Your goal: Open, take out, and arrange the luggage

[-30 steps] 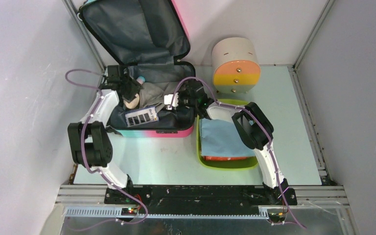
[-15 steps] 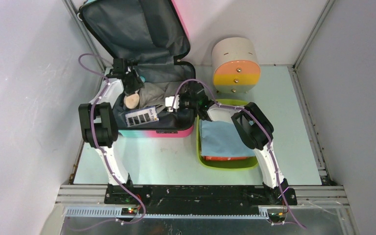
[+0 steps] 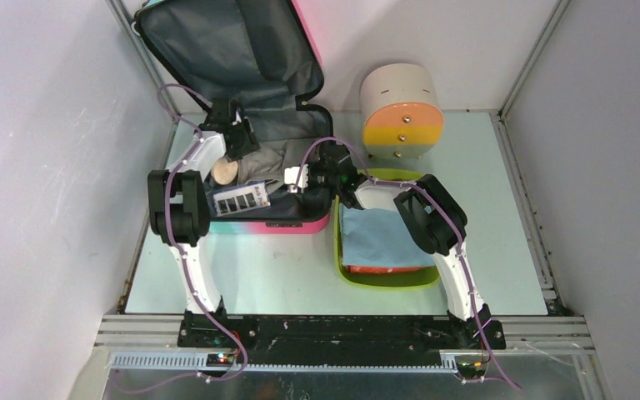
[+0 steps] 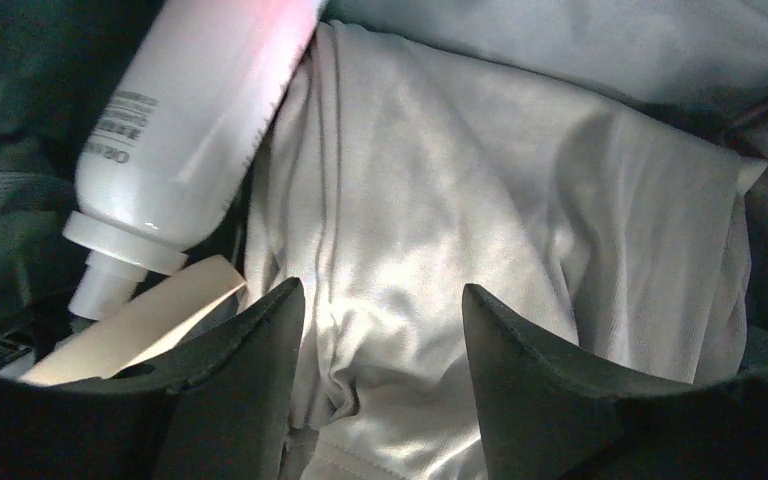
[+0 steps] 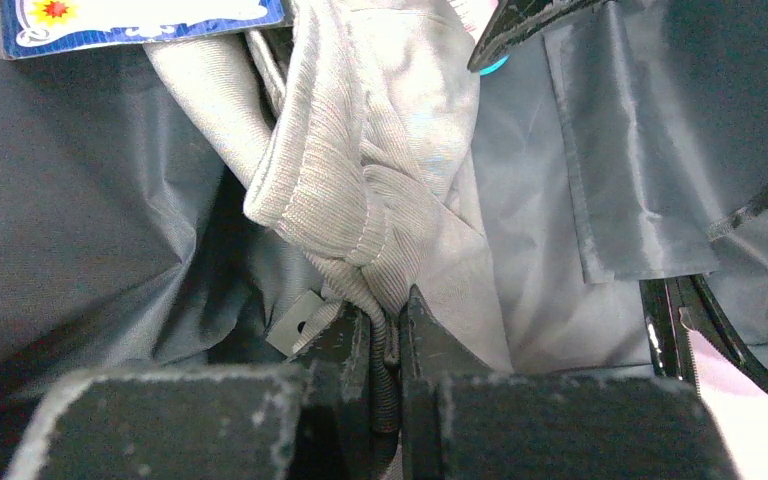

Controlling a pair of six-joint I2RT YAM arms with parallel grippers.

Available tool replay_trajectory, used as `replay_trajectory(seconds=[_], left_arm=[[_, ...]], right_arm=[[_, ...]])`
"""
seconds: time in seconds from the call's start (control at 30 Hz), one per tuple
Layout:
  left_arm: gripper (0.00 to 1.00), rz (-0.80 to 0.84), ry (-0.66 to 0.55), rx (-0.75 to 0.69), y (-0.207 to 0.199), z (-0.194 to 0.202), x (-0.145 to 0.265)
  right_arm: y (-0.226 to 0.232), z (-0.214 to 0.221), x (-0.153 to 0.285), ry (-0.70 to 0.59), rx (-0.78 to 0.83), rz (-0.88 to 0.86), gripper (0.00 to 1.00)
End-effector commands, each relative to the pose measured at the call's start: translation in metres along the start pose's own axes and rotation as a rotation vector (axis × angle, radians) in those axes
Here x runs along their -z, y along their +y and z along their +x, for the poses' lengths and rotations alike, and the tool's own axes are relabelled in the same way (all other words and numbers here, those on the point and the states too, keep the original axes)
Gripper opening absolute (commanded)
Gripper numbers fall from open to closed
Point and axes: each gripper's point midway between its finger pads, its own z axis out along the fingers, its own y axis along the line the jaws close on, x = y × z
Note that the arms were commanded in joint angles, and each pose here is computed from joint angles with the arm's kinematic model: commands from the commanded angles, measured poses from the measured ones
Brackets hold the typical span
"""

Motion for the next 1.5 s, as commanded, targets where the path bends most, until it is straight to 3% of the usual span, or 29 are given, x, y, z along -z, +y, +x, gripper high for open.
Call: replay_trajectory(seconds=[0.0, 0.5, 0.87, 1.0, 1.13, 1.2, 1.47], left_arm=[[0.66, -0.031, -0.071, -0.027, -0.001, -0.019, 0.001], [0.71, -0.116, 0.006, -0.013, 0.021, -0.007, -0.032], [0.62, -0.069, 0.027, 0.020, 0.016, -0.005, -0.043], [0.46, -0.036, 0.005, 0.033, 0.011, -0.010, -0.039], [0.13, -0.009, -0.052, 0.026, 0.002, -0.031, -0.019], [0.03, 0.020, -0.087, 0.017, -0.007, -0.044, -0.004], [0.00, 0.072, -0.183, 0.010, -0.025, -0.082, 0.037]], right_arm=[[-0.048, -0.038, 0.015, -0.080, 0.045, 0.112, 0.00], [-0.046, -0.036, 0.013, -0.077, 0.029, 0.120, 0.00], [-0.044, -0.039, 0.010, -0.080, 0.036, 0.123, 0.00], [-0.045, -0.041, 0.010, -0.078, 0.041, 0.126, 0.00], [-0.053, -0.044, 0.012, -0.073, 0.063, 0.152, 0.00], [-0.059, -0.045, 0.012, -0.067, 0.071, 0.167, 0.00], [-0.074, -0.067, 0.018, -0.089, 0.104, 0.180, 0.00]])
